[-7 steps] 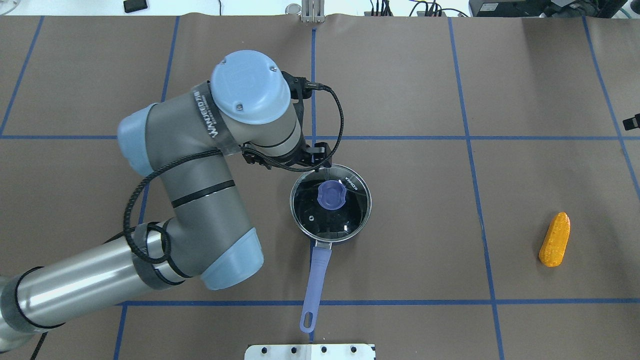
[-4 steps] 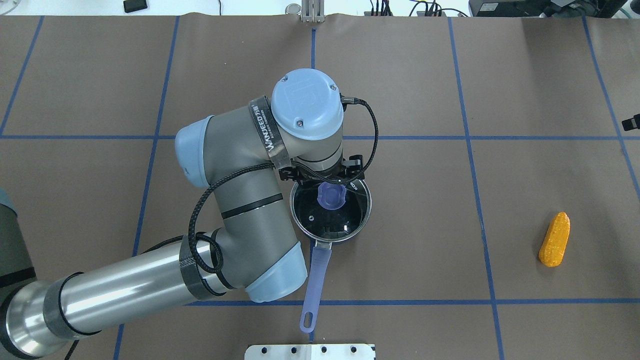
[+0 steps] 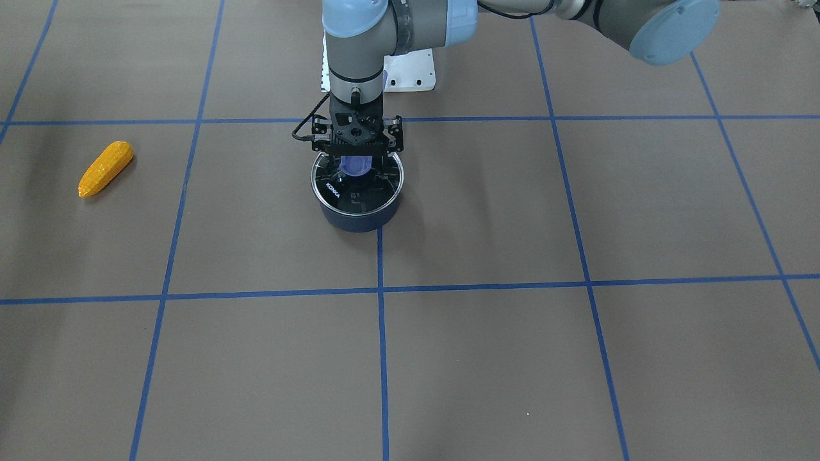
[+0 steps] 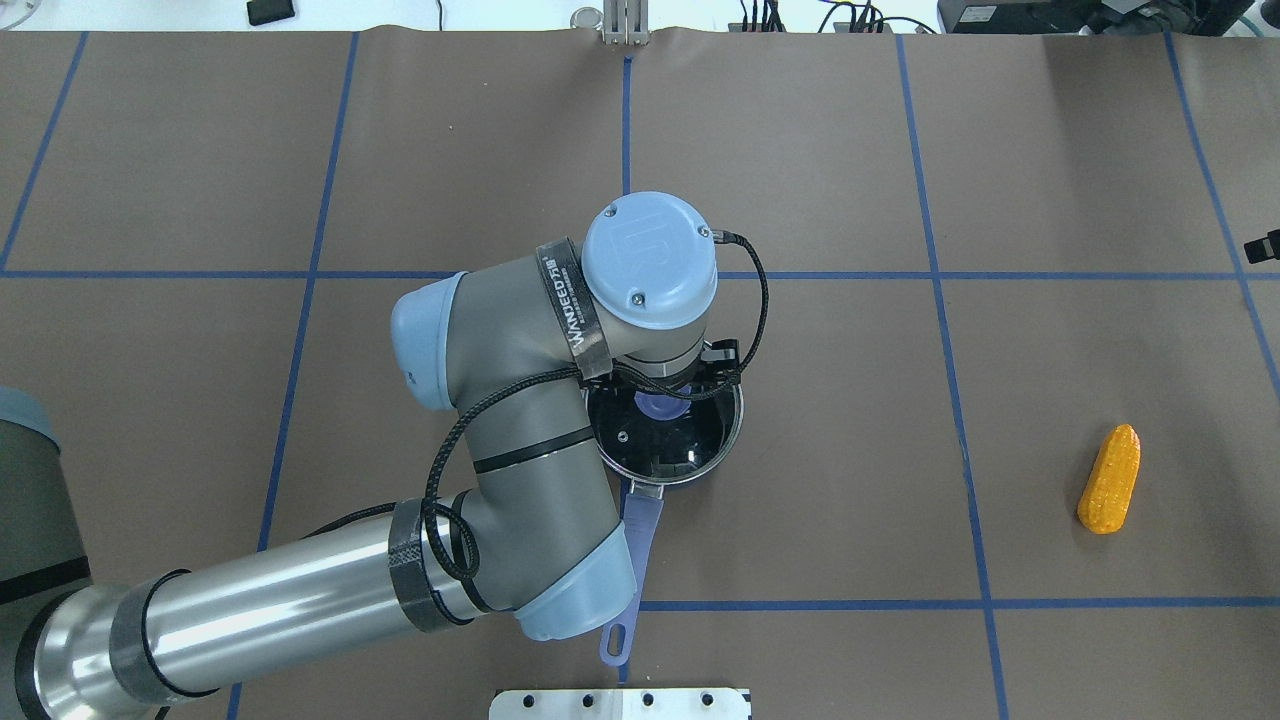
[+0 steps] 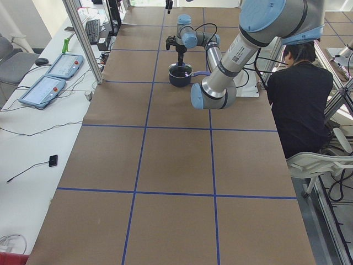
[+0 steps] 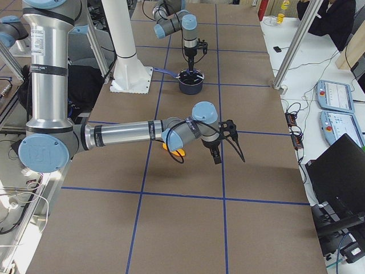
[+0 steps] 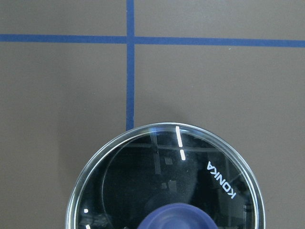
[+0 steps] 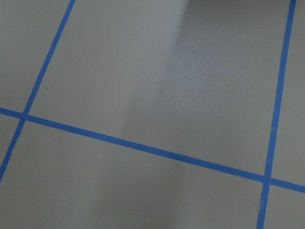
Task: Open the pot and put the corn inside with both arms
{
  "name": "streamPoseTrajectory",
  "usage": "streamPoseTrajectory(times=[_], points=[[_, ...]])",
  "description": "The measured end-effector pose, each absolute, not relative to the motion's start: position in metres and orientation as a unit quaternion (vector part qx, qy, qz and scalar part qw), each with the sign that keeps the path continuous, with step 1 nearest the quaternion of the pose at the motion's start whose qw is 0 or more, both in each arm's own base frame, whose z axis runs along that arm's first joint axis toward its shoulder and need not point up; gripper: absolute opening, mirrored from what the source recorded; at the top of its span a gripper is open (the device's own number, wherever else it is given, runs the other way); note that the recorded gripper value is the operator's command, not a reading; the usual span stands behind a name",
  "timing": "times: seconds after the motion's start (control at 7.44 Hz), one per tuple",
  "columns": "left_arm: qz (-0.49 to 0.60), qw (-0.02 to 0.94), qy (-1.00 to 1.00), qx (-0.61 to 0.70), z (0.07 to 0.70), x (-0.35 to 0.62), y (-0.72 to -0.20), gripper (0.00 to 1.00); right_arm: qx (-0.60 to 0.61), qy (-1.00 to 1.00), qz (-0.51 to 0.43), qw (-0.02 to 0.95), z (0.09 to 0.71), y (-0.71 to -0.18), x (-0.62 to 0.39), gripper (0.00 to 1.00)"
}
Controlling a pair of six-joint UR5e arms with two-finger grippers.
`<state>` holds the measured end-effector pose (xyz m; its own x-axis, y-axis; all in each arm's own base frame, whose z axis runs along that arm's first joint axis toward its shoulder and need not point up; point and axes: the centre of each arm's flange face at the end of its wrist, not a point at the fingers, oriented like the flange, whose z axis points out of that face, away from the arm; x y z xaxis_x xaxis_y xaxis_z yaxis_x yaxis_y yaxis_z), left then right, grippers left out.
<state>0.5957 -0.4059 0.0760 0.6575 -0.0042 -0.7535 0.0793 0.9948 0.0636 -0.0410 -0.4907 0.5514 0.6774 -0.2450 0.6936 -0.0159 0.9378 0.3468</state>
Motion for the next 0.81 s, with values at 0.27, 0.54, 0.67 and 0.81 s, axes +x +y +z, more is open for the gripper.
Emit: streamPoseTrajectory(times=[0.27,0.54,0.67,0.81], points=[[-0.025,0.910,0.412,0.046,0.0773,0.5993,-0.4044,0.36,0.165,-0.397,-0.064,0.901,0.5514,-0.4907,-0.0410,1.00],[-0.025,0.910,0.412,0.047,0.0775,0.6002,-0.4032,0.10,0.164,-0.397,-0.064,0.901,0.5514,-0.4907,-0.0410,1.00],[-0.024,0.909,0.413,0.047,0.0766,0.5998,-0.4025,0.00,0.165,-0.397,-0.064,0.901,0.5513,-0.4907,-0.0411,1.00],[-0.024,0.908,0.415,0.048,0.0746,0.5984,-0.4016,0.00,0.165,-0.397,-0.064,0.901,0.5510,-0.4910,-0.0411,1.00]])
